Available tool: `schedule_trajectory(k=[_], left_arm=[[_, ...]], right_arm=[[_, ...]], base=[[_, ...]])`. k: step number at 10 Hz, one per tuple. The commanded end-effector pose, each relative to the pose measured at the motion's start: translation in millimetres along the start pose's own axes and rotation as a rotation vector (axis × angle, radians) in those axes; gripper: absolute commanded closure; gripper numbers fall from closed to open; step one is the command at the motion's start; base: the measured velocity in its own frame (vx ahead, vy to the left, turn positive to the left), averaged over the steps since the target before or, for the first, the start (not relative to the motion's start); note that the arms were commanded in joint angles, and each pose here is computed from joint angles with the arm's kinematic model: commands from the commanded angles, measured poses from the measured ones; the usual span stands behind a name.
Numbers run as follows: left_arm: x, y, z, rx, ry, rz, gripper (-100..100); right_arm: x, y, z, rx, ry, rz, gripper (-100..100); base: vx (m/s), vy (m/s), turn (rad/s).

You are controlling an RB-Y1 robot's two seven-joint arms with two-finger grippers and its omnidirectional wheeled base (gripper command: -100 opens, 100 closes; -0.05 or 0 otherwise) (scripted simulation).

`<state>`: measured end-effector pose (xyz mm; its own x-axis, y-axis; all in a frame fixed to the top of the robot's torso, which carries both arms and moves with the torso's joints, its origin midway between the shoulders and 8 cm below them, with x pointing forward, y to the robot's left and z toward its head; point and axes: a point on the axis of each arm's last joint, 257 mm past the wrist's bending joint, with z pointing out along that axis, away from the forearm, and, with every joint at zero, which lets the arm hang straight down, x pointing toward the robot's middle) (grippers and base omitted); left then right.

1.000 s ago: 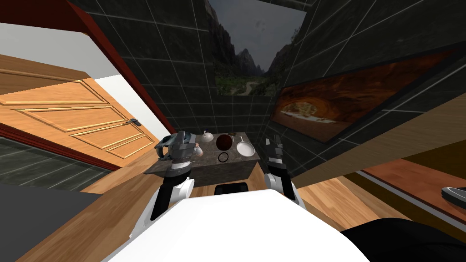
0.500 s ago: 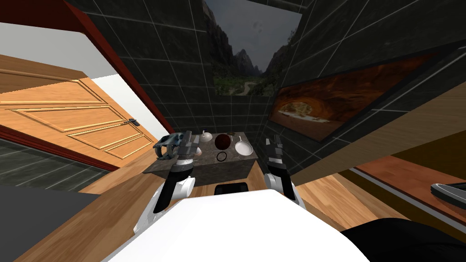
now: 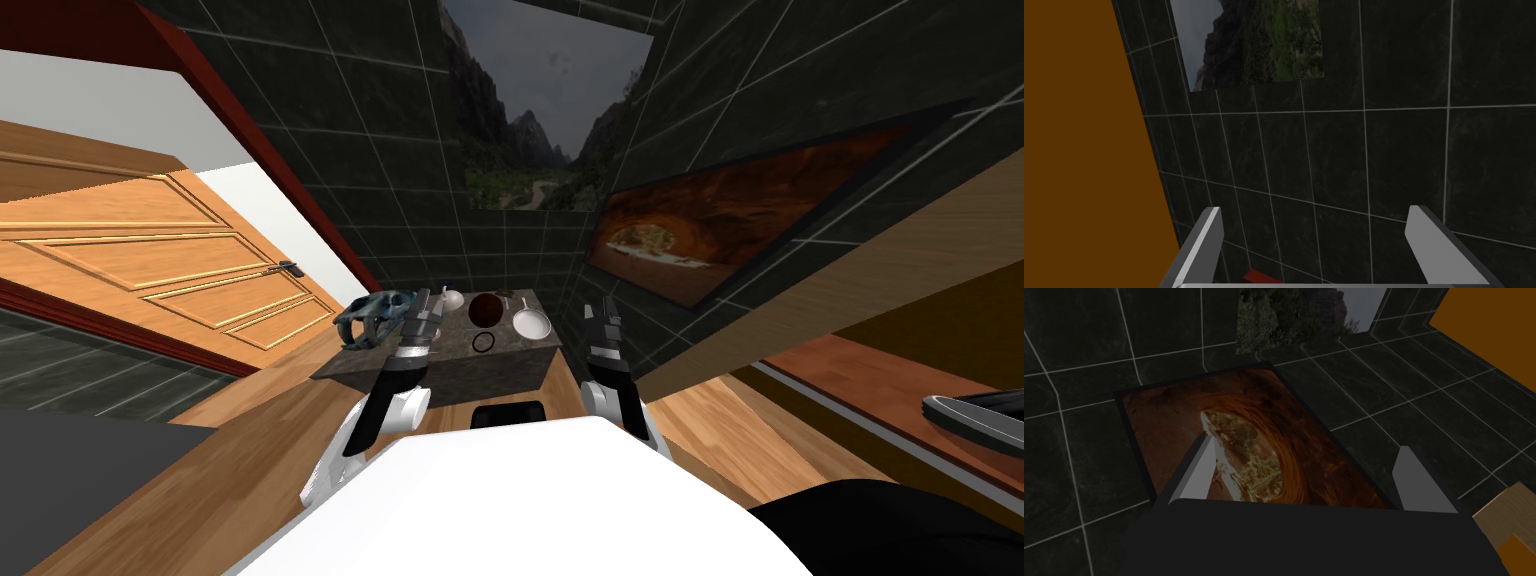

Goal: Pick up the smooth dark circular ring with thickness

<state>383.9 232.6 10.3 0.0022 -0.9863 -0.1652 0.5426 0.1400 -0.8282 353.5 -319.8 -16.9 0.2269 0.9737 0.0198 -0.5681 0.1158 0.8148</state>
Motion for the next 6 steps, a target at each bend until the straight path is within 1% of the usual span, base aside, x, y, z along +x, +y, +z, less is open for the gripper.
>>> schedule_trajectory(k=[1, 4, 5, 6], left_arm=[[3.8, 11, 3.1, -0.041, 0.005, -0.017, -100], [5.8, 30, 4.3, -0.112, 0.005, -0.032, -100], [8.6, 39, 6.0, -0.142, 0.007, -0.049, -100], [8.4, 45, 5.2, -0.162, 0.006, -0.049, -100]], right_arm=[[0, 0, 0.0, 0.000, 0.000, 0.000, 0], [0, 0, 0.0, 0.000, 0.000, 0.000, 0], [0, 0, 0.0, 0.000, 0.000, 0.000, 0], [0, 0, 0.0, 0.000, 0.000, 0.000, 0]], base=[[-0.028, -0.046, -0.020], [-0.029, -0.041, -0.013], [-0.038, -0.049, -0.022], [-0.025, -0.043, -0.006]])
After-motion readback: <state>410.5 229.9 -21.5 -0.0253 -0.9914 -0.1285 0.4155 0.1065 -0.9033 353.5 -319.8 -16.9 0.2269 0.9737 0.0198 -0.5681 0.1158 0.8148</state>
